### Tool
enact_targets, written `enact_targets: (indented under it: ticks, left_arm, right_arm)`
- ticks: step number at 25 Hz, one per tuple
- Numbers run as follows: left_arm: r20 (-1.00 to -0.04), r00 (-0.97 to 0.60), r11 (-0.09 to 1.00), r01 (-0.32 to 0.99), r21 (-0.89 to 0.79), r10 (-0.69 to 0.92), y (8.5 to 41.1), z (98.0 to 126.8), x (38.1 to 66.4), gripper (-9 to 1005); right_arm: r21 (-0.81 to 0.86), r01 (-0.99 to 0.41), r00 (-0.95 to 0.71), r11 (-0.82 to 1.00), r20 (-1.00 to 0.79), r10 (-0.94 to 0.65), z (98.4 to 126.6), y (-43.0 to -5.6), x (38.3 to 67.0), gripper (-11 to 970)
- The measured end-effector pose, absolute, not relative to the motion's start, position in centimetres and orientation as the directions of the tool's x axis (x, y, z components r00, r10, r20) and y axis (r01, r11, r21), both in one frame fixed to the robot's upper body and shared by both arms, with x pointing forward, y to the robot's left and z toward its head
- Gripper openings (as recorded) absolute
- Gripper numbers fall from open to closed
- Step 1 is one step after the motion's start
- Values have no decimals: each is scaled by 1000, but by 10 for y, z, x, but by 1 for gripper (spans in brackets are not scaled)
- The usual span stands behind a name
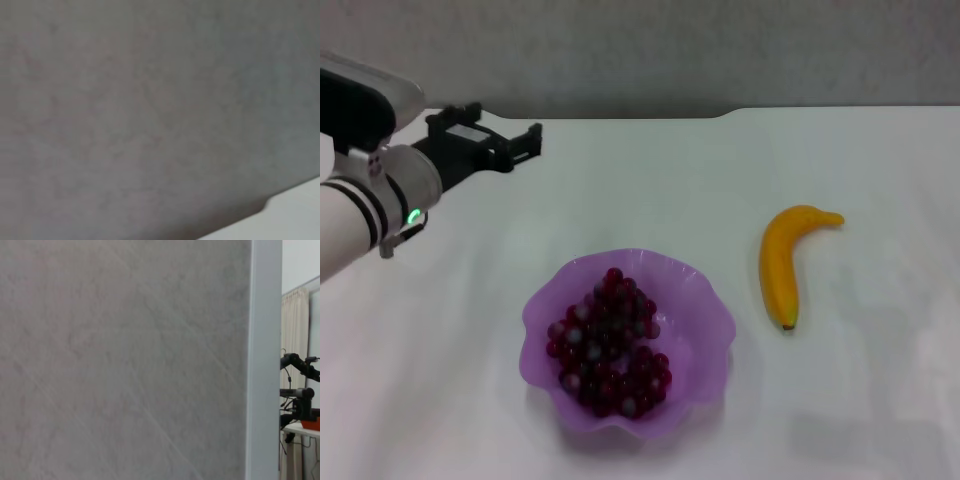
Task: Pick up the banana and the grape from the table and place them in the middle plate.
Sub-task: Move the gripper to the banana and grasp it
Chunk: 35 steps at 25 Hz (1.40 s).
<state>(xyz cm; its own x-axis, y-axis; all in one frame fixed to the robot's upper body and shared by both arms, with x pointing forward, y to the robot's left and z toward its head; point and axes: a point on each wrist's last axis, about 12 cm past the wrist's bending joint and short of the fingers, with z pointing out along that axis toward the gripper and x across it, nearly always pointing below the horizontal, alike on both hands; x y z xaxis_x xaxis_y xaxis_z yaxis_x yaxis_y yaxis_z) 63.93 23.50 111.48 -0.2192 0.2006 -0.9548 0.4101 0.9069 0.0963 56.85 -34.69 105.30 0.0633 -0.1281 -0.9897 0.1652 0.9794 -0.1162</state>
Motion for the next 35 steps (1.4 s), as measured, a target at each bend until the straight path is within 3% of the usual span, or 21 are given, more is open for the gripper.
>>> enact_targets:
  ticks: [9,17,35]
  left_arm:
    - [-971,-234,965,263,-17,47,261,1104,656,887]
    - [-1000,2,992,127,-22,-22,297,1088,633,887]
    - [-1000,14,998,70,-3,-4,311,1076,619,886]
  right_arm:
    - [-94,149,84,984,-991,-108,1058,-341,576,891]
    - [-35,133,61,991,-997,-44,1057,-338,581,892]
    - [-8,75,-31,997,-1000,-6,1060,-317,604,892]
